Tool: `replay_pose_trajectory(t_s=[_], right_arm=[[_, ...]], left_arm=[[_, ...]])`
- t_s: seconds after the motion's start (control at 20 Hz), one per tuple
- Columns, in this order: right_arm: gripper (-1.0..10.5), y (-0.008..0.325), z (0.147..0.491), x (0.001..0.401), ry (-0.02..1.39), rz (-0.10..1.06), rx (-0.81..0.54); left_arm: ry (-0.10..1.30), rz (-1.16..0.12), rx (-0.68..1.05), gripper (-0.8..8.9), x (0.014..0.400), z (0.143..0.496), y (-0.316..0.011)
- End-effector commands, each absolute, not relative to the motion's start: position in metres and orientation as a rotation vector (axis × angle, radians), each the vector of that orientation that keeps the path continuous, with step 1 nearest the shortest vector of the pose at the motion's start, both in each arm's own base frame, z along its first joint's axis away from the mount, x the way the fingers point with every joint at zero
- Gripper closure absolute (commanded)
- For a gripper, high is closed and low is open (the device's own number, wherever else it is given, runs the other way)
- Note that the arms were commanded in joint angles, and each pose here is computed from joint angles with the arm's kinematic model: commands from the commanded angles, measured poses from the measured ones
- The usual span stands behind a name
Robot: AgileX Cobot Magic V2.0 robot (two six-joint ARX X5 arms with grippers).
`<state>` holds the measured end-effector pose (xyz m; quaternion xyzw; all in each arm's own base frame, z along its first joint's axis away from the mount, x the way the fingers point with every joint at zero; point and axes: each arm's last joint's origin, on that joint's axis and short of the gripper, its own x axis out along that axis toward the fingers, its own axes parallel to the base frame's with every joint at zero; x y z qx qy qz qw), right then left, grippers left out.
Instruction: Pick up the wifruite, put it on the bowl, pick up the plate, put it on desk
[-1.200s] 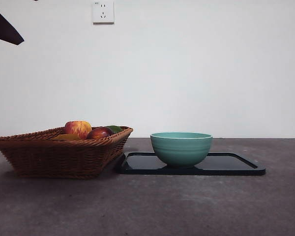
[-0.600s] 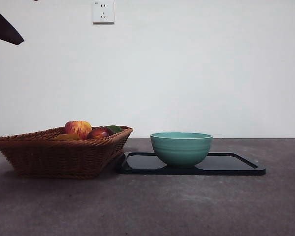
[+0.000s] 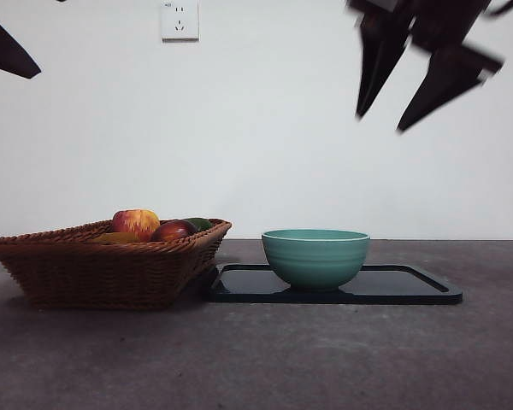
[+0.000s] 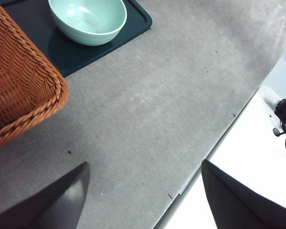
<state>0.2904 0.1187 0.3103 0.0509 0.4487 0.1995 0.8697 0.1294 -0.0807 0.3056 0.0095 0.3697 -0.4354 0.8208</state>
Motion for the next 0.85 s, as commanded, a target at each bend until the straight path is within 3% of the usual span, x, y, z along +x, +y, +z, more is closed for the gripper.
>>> replay_pose_trajectory(t_s=[0.05,0.65,0.75,0.85], right_arm=[[6.7,0.128,0.295,0.311,0.948,0.421,0.085],[6.8,0.146,0.206,0.361,1.068,0.357,0.046],[7.3,0.147,0.202,0.363,1.066,0.345,0.038],[8.7,0.147,0.203,0.364,1.051,0.334,0.028]], left_arm=[[0.776,-0.94,0.028,4.42,0.13,0.308,-0.082],[0.779,-0.94,0.028,4.42,0.13,0.307,-0.082],[0.783,-0.939,0.028,4.42,0.13,0.307,-0.082],[0.785,-0.939,0.027,4.42,0.13,0.307,-0.082]])
